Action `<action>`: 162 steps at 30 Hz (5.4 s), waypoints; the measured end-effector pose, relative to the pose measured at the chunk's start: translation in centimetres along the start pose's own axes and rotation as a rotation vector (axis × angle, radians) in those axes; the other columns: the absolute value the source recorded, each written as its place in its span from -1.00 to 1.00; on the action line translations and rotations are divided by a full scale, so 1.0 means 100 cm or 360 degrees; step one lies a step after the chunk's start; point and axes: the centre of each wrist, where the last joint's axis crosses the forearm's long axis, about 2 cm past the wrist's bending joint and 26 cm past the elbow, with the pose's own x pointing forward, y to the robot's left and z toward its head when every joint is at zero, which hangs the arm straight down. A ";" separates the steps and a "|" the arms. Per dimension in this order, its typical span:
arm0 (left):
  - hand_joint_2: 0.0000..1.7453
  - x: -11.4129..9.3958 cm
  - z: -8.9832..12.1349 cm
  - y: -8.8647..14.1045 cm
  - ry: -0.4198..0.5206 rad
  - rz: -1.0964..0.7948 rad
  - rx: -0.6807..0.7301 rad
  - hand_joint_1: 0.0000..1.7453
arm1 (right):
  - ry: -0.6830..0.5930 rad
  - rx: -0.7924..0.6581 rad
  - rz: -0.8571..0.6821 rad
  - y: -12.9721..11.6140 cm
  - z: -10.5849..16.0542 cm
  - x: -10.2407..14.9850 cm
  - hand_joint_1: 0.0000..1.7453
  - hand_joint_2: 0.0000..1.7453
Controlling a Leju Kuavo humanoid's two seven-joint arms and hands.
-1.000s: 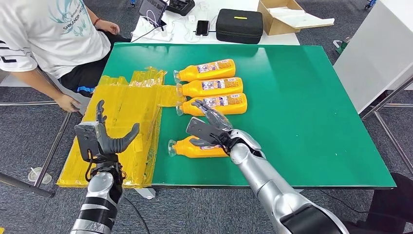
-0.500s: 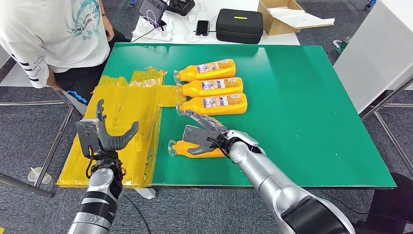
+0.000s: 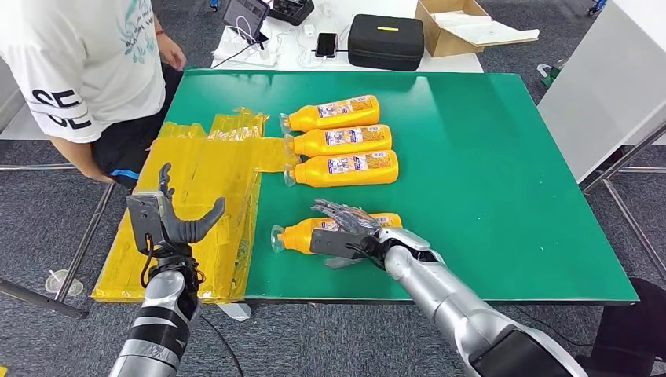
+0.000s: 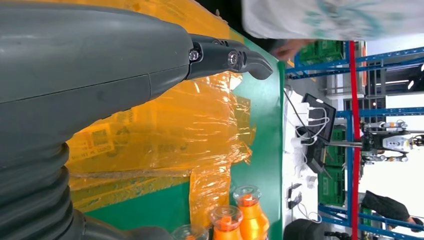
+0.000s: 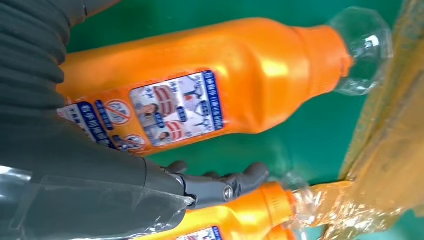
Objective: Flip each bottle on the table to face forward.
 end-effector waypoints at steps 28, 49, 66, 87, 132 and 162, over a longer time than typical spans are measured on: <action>1.00 -0.005 0.006 0.002 0.0049 -0.0003 -0.0002 -1.00 | 0.0214 -0.0068 0.0261 -0.004 0.018 -0.020 -1.00 1.00; 1.00 -0.009 0.013 0.003 0.0098 0.0005 -0.0015 -1.00 | 0.0314 0.0080 0.0416 -0.010 0.021 -0.027 0.76 1.00; 1.00 -0.011 0.016 0.002 0.0122 0.0015 -0.0012 -1.00 | 0.0292 0.0065 0.0323 -0.014 0.030 -0.036 1.00 1.00; 1.00 0.006 0.025 -0.014 0.0165 0.0679 -0.0349 -1.00 | -0.0363 -0.1677 0.0028 0.033 0.062 0.029 1.00 1.00; 1.00 0.021 0.020 -0.056 0.0151 0.1154 -0.0989 -1.00 | -0.0552 -0.1413 -0.0182 0.101 -0.002 0.097 1.00 1.00; 1.00 0.016 0.024 -0.052 0.0170 0.1206 -0.1044 -0.25 | -0.0487 -0.1290 -0.0238 0.116 -0.009 0.093 1.00 1.00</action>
